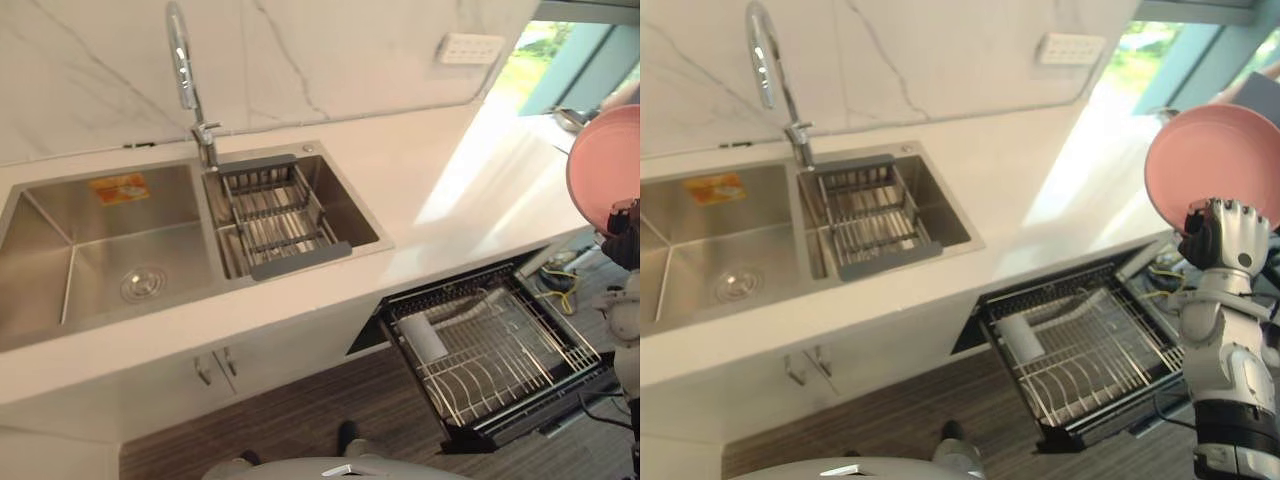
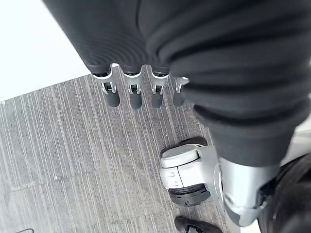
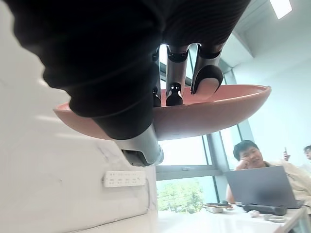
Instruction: Walk over to the sink, pick up the cup, carry it to the dishwasher, place the cup inside the dishwasher, then close the dishwasher door
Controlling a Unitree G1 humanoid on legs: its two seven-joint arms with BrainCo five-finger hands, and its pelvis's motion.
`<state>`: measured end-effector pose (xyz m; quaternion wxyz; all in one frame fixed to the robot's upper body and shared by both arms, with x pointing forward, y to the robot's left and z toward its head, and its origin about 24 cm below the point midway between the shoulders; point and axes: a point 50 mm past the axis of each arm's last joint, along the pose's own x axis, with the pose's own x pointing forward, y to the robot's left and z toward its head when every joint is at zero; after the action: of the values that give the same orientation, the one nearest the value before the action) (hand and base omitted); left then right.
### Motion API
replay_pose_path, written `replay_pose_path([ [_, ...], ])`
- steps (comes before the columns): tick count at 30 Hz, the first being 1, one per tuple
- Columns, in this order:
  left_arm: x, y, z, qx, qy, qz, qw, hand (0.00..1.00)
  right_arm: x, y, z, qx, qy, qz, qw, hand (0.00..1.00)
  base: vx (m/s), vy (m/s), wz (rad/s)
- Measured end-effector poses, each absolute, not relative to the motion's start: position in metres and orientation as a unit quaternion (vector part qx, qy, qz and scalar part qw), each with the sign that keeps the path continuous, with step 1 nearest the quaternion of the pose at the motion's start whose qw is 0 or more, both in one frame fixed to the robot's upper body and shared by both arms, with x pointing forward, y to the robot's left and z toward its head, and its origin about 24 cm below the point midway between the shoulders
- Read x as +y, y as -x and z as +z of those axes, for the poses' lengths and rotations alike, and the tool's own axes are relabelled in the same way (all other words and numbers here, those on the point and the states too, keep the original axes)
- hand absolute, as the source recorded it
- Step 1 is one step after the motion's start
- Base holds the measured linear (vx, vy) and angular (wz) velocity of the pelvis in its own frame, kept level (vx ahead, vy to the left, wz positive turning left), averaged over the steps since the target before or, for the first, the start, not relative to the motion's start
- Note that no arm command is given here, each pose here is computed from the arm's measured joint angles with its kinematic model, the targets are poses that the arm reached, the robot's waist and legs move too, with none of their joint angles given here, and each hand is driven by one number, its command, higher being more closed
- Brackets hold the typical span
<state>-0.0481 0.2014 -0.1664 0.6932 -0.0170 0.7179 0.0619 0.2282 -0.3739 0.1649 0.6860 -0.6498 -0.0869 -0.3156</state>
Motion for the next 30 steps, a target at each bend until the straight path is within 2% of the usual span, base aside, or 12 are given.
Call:
replay_pose_path([
  [2,0.204,0.047,-0.166,0.720,0.015,0.063,0.691,0.00,-0.374,-0.226,0.161,-0.082,0.646,-0.318,0.689,1.00,0.06,0.066,-0.40],
  [5,0.215,0.044,-0.165,0.720,0.004,0.071,0.690,0.00,-0.370,-0.225,0.147,-0.071,0.615,-0.324,0.715,1.00,0.02,0.035,-0.27],
  [9,0.220,0.023,-0.165,0.698,0.006,0.083,0.711,0.00,-0.360,-0.229,0.148,-0.094,0.592,-0.326,0.731,1.00,0.07,0.020,-0.32],
  [14,0.212,0.014,-0.167,0.689,0.021,0.091,0.718,0.00,-0.346,-0.235,0.153,-0.107,0.573,-0.316,0.748,1.00,0.10,-0.035,-0.24],
  [18,0.202,0.015,-0.169,0.692,0.032,0.091,0.715,0.00,-0.347,-0.237,0.143,-0.064,0.563,-0.307,0.765,1.00,0.02,-0.050,-0.11],
  [23,0.195,0.025,-0.169,0.694,0.080,0.130,0.704,0.00,-0.339,-0.246,0.110,0.001,0.499,-0.296,0.814,1.00,-0.08,0.004,-0.47],
  [27,0.183,0.032,-0.170,0.699,0.103,0.131,0.695,0.00,-0.332,-0.249,0.093,0.024,0.486,-0.284,0.826,1.00,-0.10,0.040,-0.62],
  [30,0.181,0.024,-0.171,0.692,0.106,0.125,0.703,0.00,-0.337,-0.255,0.090,0.037,0.481,-0.296,0.825,1.00,0.05,0.020,-0.28],
])
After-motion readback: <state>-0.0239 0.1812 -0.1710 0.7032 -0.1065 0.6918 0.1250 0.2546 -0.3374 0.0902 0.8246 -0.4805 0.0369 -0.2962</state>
